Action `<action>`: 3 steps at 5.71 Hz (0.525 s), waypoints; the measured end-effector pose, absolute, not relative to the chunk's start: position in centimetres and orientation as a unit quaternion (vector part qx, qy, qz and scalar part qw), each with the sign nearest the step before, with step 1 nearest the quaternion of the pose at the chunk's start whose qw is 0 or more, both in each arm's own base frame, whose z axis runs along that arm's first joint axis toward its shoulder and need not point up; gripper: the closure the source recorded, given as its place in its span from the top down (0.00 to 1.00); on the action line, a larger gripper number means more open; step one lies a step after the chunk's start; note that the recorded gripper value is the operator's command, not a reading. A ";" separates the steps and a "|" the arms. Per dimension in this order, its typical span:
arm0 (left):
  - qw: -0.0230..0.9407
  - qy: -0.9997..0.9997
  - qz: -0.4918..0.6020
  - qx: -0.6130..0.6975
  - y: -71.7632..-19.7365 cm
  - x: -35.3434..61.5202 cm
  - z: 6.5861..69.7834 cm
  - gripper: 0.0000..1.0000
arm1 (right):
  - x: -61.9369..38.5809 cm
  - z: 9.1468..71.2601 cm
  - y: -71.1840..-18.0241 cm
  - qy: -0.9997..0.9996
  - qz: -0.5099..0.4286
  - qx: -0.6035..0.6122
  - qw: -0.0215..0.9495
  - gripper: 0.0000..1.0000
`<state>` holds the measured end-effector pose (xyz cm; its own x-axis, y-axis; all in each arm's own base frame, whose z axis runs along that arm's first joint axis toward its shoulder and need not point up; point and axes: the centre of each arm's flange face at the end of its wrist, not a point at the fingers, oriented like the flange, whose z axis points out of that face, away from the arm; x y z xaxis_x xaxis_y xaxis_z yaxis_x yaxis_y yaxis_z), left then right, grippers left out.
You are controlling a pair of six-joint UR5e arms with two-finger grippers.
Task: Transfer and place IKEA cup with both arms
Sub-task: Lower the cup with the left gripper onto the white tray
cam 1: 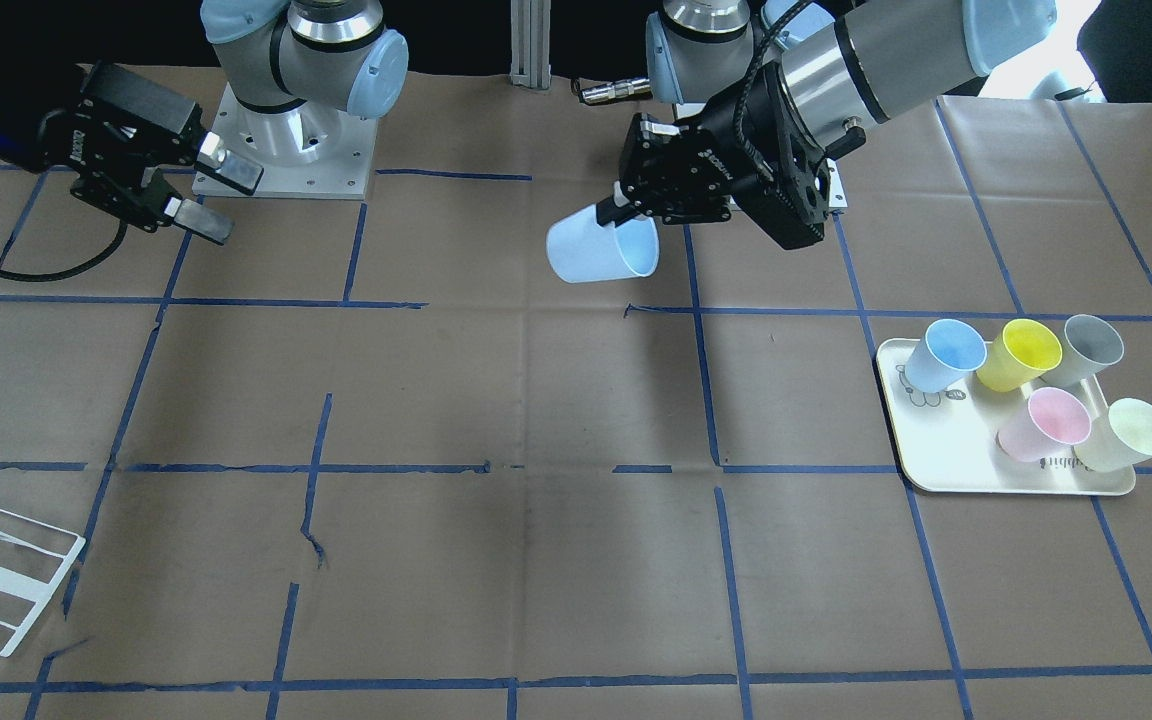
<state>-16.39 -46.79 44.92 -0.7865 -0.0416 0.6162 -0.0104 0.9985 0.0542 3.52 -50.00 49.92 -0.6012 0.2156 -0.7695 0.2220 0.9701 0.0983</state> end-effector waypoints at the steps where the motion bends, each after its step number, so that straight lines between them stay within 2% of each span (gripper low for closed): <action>1: 0.235 -0.972 -0.018 0.018 -48.1 -13.5 43.0 0.00 | 3.0 49.7 -49.8 0.922 0.003 0.132 0.364 1.00; 3: 0.092 -0.995 0.005 0.044 -52.6 -6.7 38.0 0.00 | 5.8 49.2 -48.9 0.962 0.033 0.140 0.233 1.00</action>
<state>-6.74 -52.63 37.97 -0.9792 -0.0863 0.1835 -0.0881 0.9961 -0.0014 5.77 -48.92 49.17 -0.8524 0.2846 -0.4388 0.2534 0.9587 0.1295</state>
